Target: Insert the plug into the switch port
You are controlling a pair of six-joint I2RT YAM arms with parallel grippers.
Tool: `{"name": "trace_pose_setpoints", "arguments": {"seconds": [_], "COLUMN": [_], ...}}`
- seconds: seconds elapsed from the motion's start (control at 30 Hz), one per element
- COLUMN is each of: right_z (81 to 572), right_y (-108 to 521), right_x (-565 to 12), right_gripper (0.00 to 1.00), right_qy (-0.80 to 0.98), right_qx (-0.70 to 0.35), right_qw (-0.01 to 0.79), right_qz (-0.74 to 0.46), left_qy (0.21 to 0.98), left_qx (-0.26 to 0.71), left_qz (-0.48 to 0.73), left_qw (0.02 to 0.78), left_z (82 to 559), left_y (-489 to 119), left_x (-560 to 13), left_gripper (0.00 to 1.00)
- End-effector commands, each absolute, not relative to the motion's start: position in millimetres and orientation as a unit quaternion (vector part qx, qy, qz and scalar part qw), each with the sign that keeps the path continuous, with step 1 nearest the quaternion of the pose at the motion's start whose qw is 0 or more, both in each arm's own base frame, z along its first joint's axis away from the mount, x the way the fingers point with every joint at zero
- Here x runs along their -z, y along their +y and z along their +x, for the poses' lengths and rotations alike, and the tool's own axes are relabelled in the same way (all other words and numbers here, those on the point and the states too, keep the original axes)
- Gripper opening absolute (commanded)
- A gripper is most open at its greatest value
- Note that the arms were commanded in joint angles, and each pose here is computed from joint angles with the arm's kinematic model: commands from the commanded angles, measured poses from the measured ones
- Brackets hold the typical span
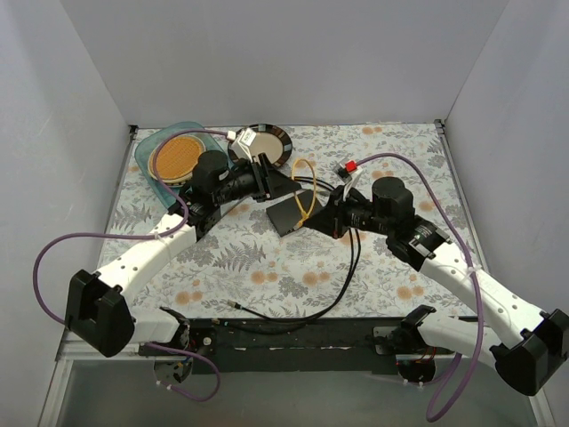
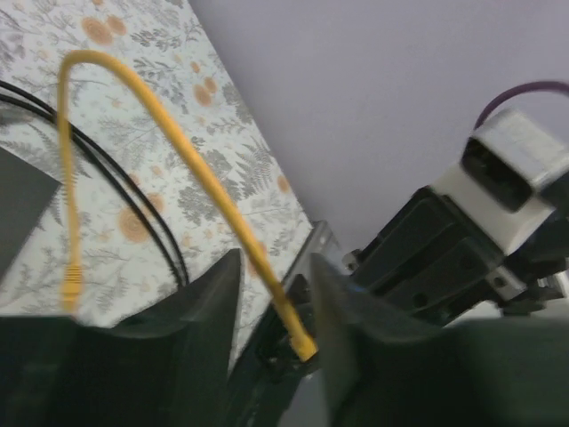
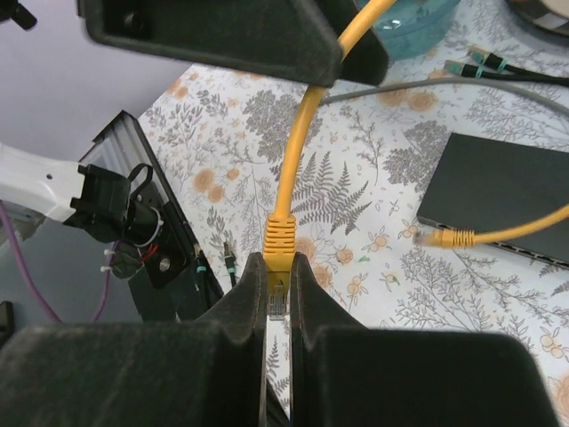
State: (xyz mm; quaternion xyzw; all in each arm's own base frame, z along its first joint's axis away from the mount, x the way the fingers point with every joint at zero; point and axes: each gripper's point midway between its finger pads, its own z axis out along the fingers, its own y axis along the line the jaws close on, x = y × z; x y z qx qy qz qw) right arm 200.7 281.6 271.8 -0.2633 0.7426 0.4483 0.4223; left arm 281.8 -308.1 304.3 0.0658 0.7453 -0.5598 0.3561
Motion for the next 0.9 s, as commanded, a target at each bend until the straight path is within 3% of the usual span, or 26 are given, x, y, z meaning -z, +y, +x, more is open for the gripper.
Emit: {"name": "trace_pose_setpoints", "arguments": {"seconds": [0.0,0.07,0.17,0.23,0.27,0.3,0.4,0.43,0.67,0.87], "right_z": [187.4,187.9,186.4,185.1,185.1,184.5,182.5,182.8,200.4,213.7], "right_y": [289.0,289.4,289.1,287.4,285.9,283.6,274.8,271.7,236.8,226.1], "right_x": [-264.8,-264.1,-261.8,-260.0,-259.7,-262.7,-276.0,-279.8,-325.5,-340.4], "right_gripper": [0.01,0.01,0.02,0.21,0.35,0.6,0.95,0.98,0.98,0.98], "right_qy": [0.731,0.73,0.731,0.732,0.73,0.727,0.713,0.71,0.678,0.677], "right_qx": [-0.474,-0.474,-0.472,-0.468,-0.461,-0.458,-0.441,-0.434,-0.334,-0.271], "right_qw": [0.399,0.4,0.397,0.396,0.4,0.407,0.437,0.446,0.561,0.59], "right_qz": [-0.286,-0.287,-0.292,-0.297,-0.306,-0.31,-0.326,-0.328,-0.337,-0.347], "left_qy": [0.72,0.722,0.72,0.72,0.719,0.718,0.733,0.73,0.747,0.725], "left_qx": [0.589,0.593,0.605,0.606,0.605,0.603,0.583,0.573,0.539,0.588], "left_qz": [0.09,0.089,0.093,0.091,0.09,0.092,0.091,0.105,0.124,0.181], "left_qw": [0.356,0.346,0.327,0.326,0.33,0.335,0.338,0.356,0.369,0.311], "left_z": [276.2,276.5,272.9,272.6,273.5,272.6,275.2,278.0,277.5,248.3], "left_y": [-315.1,-317.7,-322.1,-321.5,-321.0,-319.6,-316.5,-315.4,-307.4,-317.3], "left_x": [-324.5,-321.0,-316.7,-315.2,-316.5,-317.8,-314.2,-321.8,-341.0,-360.5], "left_gripper": [0.22,0.0,0.0,0.0,0.0,0.0,0.0,0.0,0.0,0.0]}}
